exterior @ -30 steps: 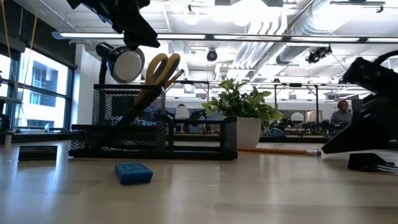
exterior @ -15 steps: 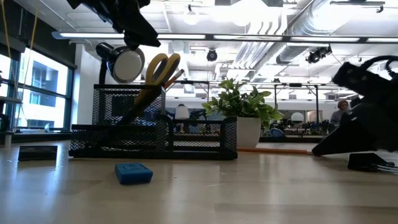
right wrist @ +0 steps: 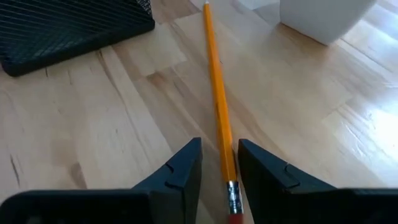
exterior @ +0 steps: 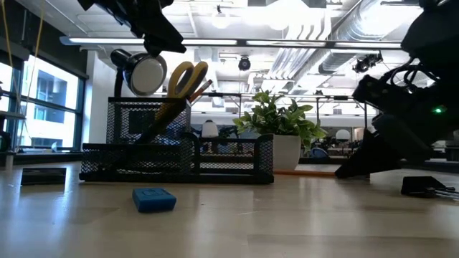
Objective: Pick and place office supplies into organizer
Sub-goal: Put the orange pencil into the black desk organizer
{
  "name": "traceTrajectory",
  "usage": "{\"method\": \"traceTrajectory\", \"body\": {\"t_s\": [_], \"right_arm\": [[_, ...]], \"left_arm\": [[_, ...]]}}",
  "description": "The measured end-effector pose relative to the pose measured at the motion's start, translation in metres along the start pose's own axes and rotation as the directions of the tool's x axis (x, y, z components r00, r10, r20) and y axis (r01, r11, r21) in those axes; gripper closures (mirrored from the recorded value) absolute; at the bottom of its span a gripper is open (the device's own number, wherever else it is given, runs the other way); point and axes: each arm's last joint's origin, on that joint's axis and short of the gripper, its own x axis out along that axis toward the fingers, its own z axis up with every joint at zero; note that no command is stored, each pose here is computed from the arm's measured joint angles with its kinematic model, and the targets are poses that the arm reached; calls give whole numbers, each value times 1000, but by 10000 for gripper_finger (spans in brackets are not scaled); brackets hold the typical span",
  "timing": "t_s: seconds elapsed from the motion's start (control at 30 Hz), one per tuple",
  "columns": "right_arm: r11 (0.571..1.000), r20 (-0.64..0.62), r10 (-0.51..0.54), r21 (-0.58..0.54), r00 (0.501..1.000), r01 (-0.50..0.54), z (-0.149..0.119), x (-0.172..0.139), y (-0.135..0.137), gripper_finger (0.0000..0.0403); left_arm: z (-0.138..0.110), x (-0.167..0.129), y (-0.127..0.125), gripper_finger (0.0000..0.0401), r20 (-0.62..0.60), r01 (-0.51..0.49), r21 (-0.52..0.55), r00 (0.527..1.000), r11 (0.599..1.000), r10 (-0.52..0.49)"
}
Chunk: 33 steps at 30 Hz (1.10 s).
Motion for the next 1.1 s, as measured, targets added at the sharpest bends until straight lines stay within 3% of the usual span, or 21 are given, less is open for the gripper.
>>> {"method": "traceTrajectory", "body": {"t_s": [0.23, 0.53, 1.1], "right_arm": [[1000, 37, -12, -26, 999, 13, -1, -2, 2, 300], [997, 116, -78, 32, 990, 75, -2, 0, 0, 300], [985, 268, -129, 148, 955, 92, -47, 8, 15, 300]], "left_arm": [[0, 0, 0, 236, 1, 0, 6, 1000, 1000, 0], [8, 0, 1, 236, 80, -9, 56, 997, 998, 4], [16, -2, 0, 236, 167, 22, 104, 985, 994, -40]]}}
